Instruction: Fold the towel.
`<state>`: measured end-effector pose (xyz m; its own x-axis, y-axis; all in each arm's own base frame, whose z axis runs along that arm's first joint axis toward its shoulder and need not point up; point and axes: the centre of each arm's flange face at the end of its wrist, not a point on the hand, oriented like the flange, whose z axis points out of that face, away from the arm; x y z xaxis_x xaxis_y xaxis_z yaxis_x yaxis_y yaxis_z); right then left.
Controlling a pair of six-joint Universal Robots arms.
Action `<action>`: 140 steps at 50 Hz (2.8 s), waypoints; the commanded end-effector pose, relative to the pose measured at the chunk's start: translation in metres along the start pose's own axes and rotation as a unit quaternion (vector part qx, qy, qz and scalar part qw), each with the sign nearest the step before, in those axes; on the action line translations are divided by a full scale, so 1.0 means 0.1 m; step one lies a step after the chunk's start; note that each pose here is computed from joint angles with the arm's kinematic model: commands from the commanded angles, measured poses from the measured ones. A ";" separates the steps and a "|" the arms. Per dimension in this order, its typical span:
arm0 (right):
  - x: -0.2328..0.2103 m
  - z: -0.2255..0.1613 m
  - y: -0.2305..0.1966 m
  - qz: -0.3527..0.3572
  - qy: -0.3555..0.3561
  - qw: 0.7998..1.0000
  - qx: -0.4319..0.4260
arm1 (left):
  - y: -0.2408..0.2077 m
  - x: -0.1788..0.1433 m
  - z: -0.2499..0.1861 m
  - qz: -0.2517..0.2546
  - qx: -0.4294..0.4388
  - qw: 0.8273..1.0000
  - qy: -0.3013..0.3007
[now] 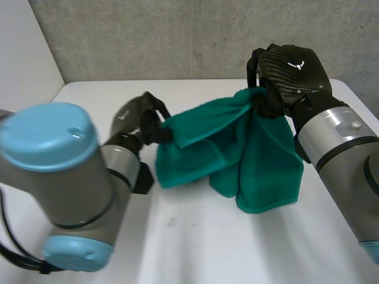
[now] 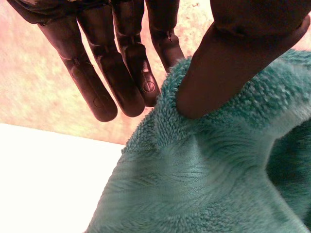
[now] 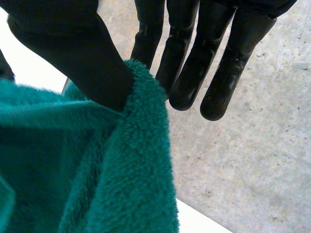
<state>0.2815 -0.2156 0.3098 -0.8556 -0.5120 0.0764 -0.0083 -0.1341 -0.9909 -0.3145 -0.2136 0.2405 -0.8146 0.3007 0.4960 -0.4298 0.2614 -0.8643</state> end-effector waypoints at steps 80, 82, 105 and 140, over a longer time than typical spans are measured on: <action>1.13 0.12 -0.19 -0.201 0.032 0.972 -0.117 | -1.30 -0.19 -0.45 0.260 0.057 0.964 -0.020; 1.11 0.05 -0.20 -0.245 0.028 0.960 -0.135 | -1.16 -0.27 -0.43 0.266 0.020 0.964 -0.011; 0.72 0.73 0.63 -0.402 0.017 0.888 -0.223 | -0.35 -0.64 0.60 0.371 -0.106 0.922 0.000; 0.63 0.43 1.11 -0.331 0.065 0.934 -0.119 | -0.06 -1.13 0.62 0.360 -0.058 0.931 0.005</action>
<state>0.2497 -0.3019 0.2955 -0.7097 -0.0940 0.6982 -0.6275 -0.3662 -0.6871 -0.2460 -0.3109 0.2737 -0.8970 0.3742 -0.2353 0.1922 -0.1493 -0.9699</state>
